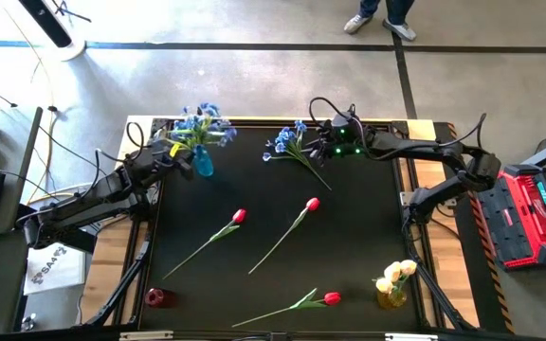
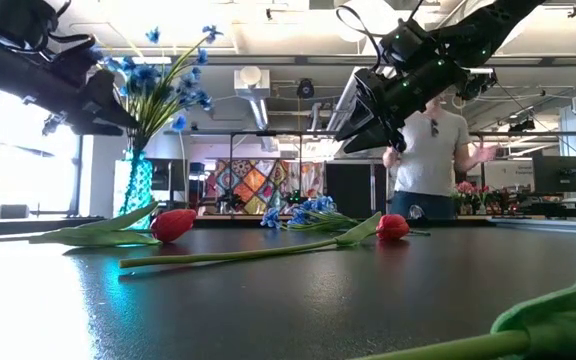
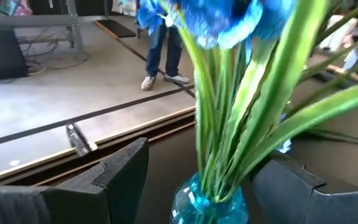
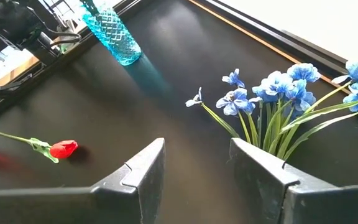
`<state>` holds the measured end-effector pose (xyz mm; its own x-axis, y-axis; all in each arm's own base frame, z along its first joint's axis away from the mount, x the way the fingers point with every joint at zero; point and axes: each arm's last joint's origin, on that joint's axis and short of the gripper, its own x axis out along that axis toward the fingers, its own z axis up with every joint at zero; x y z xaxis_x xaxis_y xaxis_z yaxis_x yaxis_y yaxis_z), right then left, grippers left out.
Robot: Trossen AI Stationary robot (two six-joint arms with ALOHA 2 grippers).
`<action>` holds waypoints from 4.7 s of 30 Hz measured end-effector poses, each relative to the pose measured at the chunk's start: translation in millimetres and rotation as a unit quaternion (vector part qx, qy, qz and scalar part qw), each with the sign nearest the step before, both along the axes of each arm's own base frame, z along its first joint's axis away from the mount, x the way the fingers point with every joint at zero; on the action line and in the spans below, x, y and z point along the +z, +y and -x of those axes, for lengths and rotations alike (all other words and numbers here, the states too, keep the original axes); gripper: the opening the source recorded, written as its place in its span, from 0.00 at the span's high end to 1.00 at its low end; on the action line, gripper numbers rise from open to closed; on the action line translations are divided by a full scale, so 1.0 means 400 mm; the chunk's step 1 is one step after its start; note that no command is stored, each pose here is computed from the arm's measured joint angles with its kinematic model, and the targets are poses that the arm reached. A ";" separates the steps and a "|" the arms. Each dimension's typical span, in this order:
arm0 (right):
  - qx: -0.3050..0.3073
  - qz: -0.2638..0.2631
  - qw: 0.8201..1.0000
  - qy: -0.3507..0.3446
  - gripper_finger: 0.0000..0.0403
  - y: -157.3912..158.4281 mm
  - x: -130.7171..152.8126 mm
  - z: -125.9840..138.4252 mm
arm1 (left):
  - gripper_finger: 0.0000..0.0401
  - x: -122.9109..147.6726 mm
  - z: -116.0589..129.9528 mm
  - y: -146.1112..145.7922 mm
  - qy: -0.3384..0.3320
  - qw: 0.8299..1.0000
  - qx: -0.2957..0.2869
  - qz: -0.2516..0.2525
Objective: Sort flowers into vase by color
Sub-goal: Put the bottom blue flowers into the blue vase, then put the blue flowers into the blue vase
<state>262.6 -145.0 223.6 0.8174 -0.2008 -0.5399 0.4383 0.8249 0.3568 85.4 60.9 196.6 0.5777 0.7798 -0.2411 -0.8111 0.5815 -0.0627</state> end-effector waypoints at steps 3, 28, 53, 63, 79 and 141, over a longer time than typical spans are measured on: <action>0.001 -0.002 1.000 -0.001 0.58 0.000 0.000 0.000 | 0.38 0.003 -0.002 -0.001 -0.007 1.000 -0.010 -0.001; 0.017 -0.023 1.000 -0.006 0.58 0.004 -0.001 0.000 | 0.30 -0.001 0.005 -0.006 0.036 0.999 -0.026 0.018; -0.005 -0.086 0.986 0.142 0.56 0.026 -0.068 0.037 | 0.30 0.112 0.027 -0.033 -0.033 0.990 -0.076 0.114; 0.035 -0.091 0.979 0.179 0.38 0.044 -0.114 0.016 | 0.30 0.087 0.019 -0.051 0.032 0.951 -0.116 0.283; -0.034 -0.049 0.978 0.201 0.62 -0.017 -0.247 -0.041 | 0.30 0.053 0.032 -0.071 0.004 0.885 -0.039 0.463; 0.089 -0.078 0.993 0.020 1.00 0.227 0.031 -0.034 | 0.39 0.068 -0.287 -0.276 -0.146 0.829 -0.248 0.479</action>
<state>276.1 -54.3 236.2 0.8101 0.0340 -0.5853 0.3062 0.8268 0.4719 200.3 -49.3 223.6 0.9126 -0.0393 -0.4069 -0.3569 0.4089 -0.8399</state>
